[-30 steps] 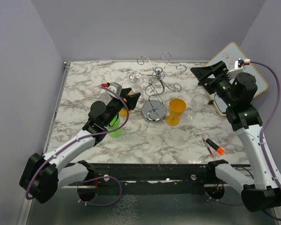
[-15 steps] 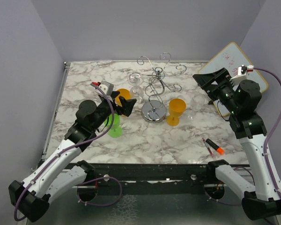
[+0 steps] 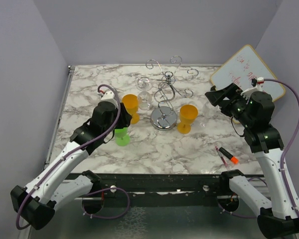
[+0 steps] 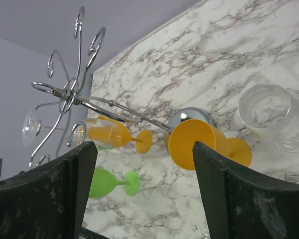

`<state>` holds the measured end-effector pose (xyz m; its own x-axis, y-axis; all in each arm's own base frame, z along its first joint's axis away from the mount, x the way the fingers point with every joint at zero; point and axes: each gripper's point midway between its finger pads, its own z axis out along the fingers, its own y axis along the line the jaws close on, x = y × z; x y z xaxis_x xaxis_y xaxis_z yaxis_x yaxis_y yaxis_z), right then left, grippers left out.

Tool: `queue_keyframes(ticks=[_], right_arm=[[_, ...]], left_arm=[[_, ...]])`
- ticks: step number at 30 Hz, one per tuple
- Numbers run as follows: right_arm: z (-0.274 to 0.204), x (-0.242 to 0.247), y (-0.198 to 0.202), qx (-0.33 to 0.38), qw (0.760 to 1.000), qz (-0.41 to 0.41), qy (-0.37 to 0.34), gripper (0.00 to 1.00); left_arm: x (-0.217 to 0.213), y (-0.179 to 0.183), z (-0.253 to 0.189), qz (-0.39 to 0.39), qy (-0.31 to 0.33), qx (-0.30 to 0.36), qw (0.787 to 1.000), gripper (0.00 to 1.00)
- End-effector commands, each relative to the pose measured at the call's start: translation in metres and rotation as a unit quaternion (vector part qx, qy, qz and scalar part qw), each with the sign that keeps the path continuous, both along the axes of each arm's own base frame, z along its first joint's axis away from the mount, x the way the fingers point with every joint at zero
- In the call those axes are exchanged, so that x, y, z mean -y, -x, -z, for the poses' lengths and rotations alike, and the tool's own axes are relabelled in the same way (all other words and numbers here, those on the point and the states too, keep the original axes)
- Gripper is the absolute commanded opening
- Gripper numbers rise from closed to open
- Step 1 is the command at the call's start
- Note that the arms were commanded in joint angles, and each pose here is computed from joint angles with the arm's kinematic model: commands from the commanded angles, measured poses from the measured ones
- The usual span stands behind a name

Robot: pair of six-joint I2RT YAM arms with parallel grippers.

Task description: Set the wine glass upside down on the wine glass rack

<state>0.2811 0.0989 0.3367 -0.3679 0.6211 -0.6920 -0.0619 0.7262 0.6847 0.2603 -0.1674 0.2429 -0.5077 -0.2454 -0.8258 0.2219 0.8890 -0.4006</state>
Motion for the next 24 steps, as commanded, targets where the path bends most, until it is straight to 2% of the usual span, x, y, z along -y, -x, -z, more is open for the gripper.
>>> queue_keyframes(ticks=[1, 7, 11, 19, 21, 24], right_arm=[[0.013, 0.009, 0.006, -0.014, 0.999, 0.011, 0.029, 0.82], [0.016, 0.015, 0.008, -0.018, 0.999, 0.027, 0.035, 0.82], [0.02, 0.015, 0.008, -0.024, 0.999, 0.027, 0.036, 0.82], [0.028, 0.01, 0.011, -0.04, 0.998, 0.012, 0.036, 0.82], [0.029, 0.01, 0.012, -0.039, 0.999, 0.012, 0.035, 0.82], [0.028, 0.01, 0.014, -0.038, 0.999, 0.011, 0.034, 0.82]], left_arm=[[-0.025, -0.003, 0.033, -0.083, -0.041, -0.072, 0.993, 0.41], [-0.03, -0.003, 0.052, -0.107, -0.058, -0.106, 0.987, 0.41], [-0.025, 0.001, 0.064, -0.09, -0.066, -0.129, 0.985, 0.44], [-0.011, 0.01, 0.085, -0.03, -0.091, -0.169, 0.981, 0.43], [-0.011, 0.011, 0.089, -0.023, -0.1, -0.178, 0.979, 0.38], [-0.01, 0.012, 0.088, -0.015, -0.107, -0.183, 0.977, 0.19]])
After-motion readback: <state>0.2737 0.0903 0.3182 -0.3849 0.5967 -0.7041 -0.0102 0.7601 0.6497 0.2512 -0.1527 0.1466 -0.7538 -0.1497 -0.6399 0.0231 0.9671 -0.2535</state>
